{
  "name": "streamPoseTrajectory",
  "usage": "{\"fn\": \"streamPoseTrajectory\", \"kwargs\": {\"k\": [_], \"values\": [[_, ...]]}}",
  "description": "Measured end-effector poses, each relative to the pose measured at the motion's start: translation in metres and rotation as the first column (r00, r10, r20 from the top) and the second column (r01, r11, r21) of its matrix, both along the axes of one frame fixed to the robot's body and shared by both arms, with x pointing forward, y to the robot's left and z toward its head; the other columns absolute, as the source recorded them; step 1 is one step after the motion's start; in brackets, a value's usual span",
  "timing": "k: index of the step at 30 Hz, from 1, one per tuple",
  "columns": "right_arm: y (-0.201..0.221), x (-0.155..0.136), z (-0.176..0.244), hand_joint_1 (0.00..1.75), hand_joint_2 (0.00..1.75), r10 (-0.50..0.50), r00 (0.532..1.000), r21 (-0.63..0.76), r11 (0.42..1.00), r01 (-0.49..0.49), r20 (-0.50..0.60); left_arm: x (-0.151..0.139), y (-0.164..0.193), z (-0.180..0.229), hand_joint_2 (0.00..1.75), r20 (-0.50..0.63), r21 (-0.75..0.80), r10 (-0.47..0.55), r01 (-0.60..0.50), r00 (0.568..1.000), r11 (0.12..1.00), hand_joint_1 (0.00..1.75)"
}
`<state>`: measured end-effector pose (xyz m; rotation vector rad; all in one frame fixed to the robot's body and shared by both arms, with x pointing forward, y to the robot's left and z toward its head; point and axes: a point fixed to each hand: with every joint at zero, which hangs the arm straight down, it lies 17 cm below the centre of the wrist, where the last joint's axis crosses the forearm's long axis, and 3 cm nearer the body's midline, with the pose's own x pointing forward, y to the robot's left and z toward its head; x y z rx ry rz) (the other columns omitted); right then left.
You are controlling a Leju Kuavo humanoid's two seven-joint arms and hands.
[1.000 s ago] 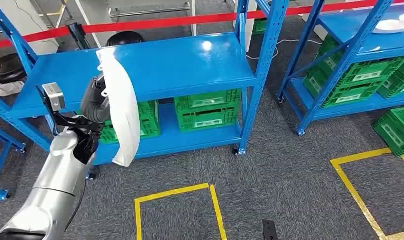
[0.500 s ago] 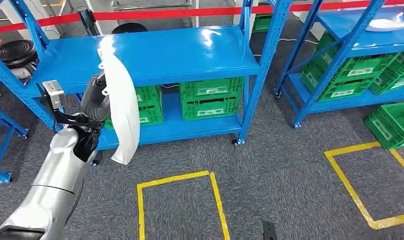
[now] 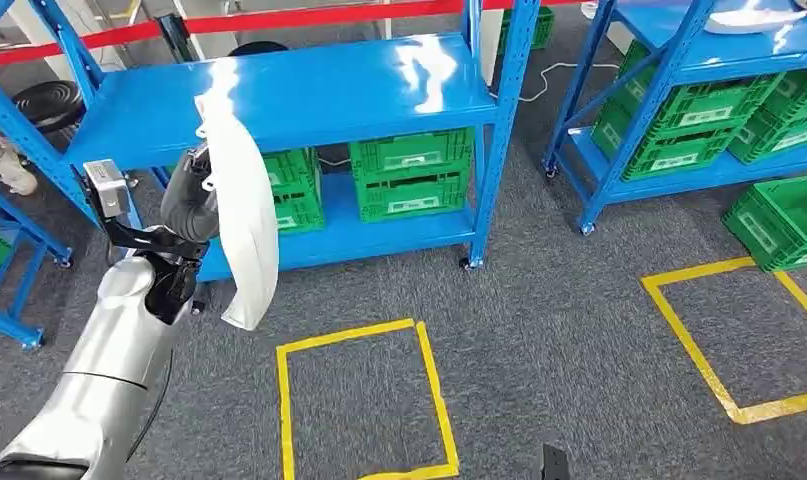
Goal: Take the parts from the cabinet and place them on the table.
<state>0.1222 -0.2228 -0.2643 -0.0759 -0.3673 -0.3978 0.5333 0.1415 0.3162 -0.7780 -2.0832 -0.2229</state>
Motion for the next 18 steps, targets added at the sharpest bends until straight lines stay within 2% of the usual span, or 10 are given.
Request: {"fn": "streamPoseTrajectory", "kwargs": {"k": [9,18], "values": [[-0.002,-0.002,0.000,0.00,1.75,-0.039,0.999,0.005,0.999,0.039,0.000,-0.002,0.000,0.013,1.75,0.018,-0.016,-0.014,0.014,1.000,1.000,1.75],[-0.002,-0.002,0.000,0.00,1.75,-0.043,0.999,0.002,0.999,0.043,-0.006,-0.003,0.009,0.002,1.75,0.006,-0.013,-0.001,0.001,1.000,1.000,1.75]]}}
